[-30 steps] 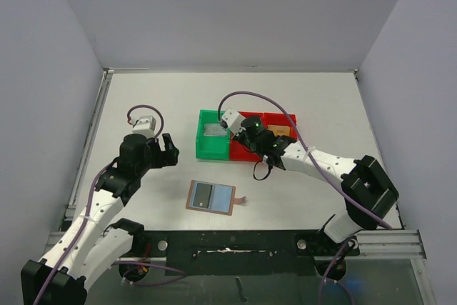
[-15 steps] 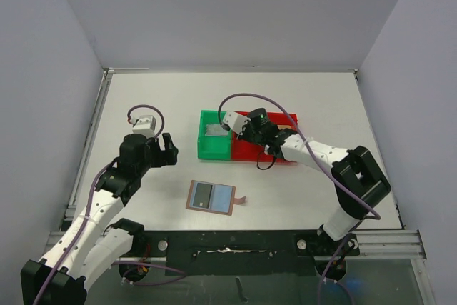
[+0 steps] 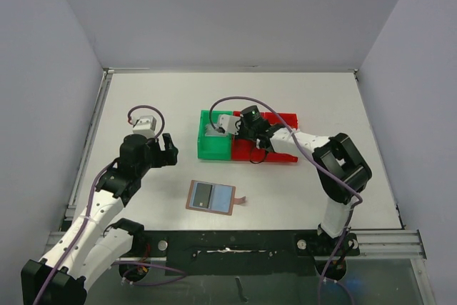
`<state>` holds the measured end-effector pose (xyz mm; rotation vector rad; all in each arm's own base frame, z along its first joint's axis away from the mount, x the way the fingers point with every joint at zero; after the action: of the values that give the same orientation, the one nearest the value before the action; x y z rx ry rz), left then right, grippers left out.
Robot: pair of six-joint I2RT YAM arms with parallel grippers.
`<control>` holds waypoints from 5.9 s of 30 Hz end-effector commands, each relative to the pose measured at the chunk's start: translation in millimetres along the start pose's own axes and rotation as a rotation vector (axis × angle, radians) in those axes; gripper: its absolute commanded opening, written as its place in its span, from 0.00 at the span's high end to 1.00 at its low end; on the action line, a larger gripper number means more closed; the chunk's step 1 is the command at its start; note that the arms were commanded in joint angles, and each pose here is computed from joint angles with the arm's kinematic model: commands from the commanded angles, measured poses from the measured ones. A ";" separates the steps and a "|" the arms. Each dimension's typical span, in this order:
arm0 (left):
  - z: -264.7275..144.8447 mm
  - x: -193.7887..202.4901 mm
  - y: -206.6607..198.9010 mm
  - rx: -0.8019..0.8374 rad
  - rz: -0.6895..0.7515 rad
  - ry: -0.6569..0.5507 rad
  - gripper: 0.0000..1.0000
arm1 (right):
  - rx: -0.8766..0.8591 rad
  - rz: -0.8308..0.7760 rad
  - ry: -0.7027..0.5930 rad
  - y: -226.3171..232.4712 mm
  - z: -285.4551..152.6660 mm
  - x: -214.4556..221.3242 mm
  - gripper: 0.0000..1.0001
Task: Take the credit cards out of the card holder
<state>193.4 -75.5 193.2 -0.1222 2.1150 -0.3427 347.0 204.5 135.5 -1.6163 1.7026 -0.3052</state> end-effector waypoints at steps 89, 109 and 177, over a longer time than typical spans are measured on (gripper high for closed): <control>13.4 61.6 -37.1 0.192 -0.423 0.464 0.34 | -0.328 1.685 -0.179 184.5 -96.7 -125.8 0.50; 9.5 81.8 -39.4 0.250 -0.486 0.538 0.58 | -0.435 1.772 -0.051 202.9 -65.6 -95.9 0.65; 15.0 121.7 -49.2 0.112 -0.302 0.636 0.74 | -0.556 1.778 -0.126 199.5 -75.5 -95.8 0.72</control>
<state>129.7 -150.7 96.0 -0.3190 2.7363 -0.7992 140.5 306.0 82.2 0.0875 2.5352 1.0808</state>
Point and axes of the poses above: each gripper's point midway between its finger pads, its own z axis out along the fingers, its own y axis along the line the jaws close on, x = y × z, the point moved 9 cm from there along -z, back along the fingers, and after that the axes turned 3 degrees about -z, right-handed, at the moved point
